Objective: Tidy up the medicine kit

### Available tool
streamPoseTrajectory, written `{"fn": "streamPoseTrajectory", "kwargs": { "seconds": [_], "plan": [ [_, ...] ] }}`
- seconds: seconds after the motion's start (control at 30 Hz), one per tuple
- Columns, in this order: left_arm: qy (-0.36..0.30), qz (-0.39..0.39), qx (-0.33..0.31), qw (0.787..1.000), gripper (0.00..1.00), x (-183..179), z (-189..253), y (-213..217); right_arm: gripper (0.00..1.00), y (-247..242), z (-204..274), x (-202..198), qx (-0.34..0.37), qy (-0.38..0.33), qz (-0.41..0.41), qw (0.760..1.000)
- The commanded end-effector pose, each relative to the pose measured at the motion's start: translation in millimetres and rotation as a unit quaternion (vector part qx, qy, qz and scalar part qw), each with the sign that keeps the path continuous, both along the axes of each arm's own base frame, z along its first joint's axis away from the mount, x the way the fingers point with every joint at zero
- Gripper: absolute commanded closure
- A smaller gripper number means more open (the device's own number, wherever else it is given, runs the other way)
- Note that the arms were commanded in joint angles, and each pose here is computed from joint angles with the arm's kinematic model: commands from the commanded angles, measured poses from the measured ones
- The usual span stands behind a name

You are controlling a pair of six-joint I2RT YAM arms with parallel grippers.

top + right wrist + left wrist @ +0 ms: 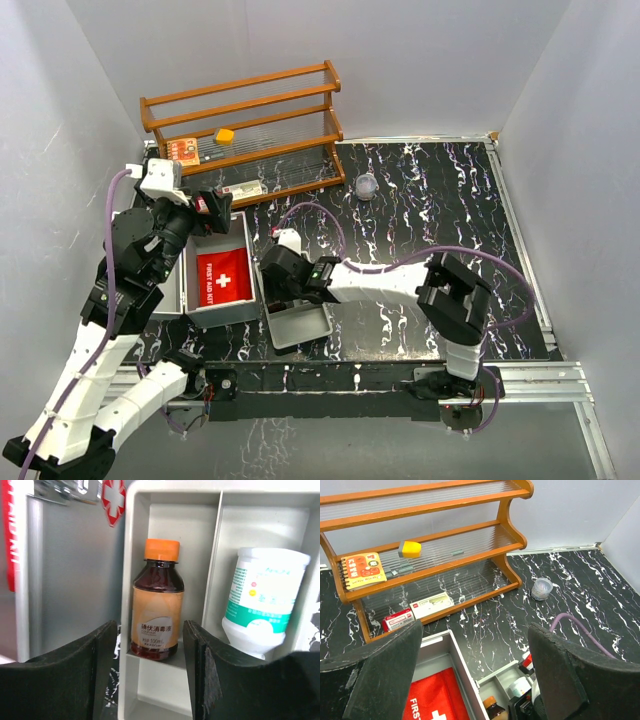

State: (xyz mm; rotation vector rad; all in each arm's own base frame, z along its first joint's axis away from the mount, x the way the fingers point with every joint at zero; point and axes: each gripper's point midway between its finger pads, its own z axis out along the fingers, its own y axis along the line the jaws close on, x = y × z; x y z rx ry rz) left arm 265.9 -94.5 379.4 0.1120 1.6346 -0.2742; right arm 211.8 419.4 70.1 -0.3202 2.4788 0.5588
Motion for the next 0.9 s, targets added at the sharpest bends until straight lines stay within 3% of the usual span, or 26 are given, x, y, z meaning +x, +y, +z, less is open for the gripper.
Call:
{"fn": "streamPoseTrajectory", "kwargs": {
  "seconds": [0.0, 0.3, 0.57, 0.87],
  "plan": [
    [-0.022, -0.006, -0.005, 1.000, 0.15, -5, 11, 0, 0.47, 1, 82, 17, 0.070, -0.067, -0.024, 0.995],
    [-0.040, -0.083, -0.002, 0.996, 0.15, -15, 6, -23, 0.47, -110, 101, 41, 0.041, -0.107, -0.193, 0.974],
    [-0.035, -0.116, -0.007, 0.993, 0.15, -17, -5, -36, 0.47, -231, 74, 45, -0.011, -0.080, -0.327, 0.942],
    [-0.022, -0.121, -0.014, 0.992, 0.15, -15, -12, -40, 0.40, -314, 44, 46, -0.068, -0.032, -0.424, 0.902]
  ]
}}
